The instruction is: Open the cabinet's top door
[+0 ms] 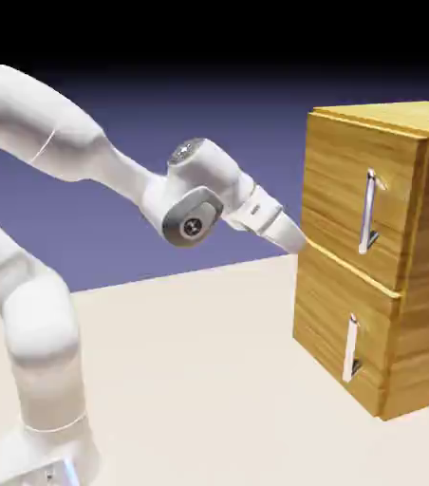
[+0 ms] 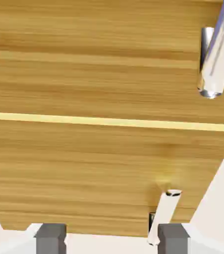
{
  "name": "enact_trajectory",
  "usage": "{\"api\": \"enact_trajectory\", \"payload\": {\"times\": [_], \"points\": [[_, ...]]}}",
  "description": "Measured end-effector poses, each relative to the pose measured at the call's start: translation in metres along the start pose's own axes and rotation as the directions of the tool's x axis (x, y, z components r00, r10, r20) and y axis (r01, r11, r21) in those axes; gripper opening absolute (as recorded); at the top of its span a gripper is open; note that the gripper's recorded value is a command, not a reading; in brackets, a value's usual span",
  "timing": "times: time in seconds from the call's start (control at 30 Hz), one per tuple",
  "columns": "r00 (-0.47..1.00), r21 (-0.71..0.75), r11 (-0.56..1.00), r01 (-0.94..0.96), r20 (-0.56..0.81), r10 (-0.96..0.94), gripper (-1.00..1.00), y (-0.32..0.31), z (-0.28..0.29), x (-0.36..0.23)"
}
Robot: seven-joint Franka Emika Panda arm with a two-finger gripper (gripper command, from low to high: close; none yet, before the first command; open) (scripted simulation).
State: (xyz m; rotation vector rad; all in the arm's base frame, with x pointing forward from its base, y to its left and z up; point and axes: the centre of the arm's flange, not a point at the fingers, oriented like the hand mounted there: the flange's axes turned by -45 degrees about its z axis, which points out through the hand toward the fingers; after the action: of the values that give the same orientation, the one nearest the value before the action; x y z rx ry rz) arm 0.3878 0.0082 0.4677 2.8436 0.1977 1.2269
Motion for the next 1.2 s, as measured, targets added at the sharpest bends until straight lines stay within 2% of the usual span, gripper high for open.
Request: {"api": "enact_trajectory", "payload": {"times": [0.13, 0.27, 0.43, 0.6, 0.9, 1.2], "points": [[0.965, -0.002, 0.967, 0.256, -0.059, -0.256, 0.0, -0.007, -0.026, 0.018], [0.866, -0.037, 0.873, 0.487, -0.111, -0.488, 0.0, -0.011, -0.051, 0.032], [0.674, -0.115, 0.69, 0.715, -0.15, -0.723, 0.0, -0.01, -0.081, 0.043], [0.437, -0.216, 0.46, 0.861, -0.147, -0.887, 0.0, -0.003, -0.106, 0.05], [-0.004, -0.385, 0.007, 0.923, -0.027, -1.0, 0.0, 0.023, -0.133, 0.053], [-0.359, -0.456, -0.408, 0.791, 0.195, -0.913, 0.0, 0.059, -0.128, 0.05]]}}
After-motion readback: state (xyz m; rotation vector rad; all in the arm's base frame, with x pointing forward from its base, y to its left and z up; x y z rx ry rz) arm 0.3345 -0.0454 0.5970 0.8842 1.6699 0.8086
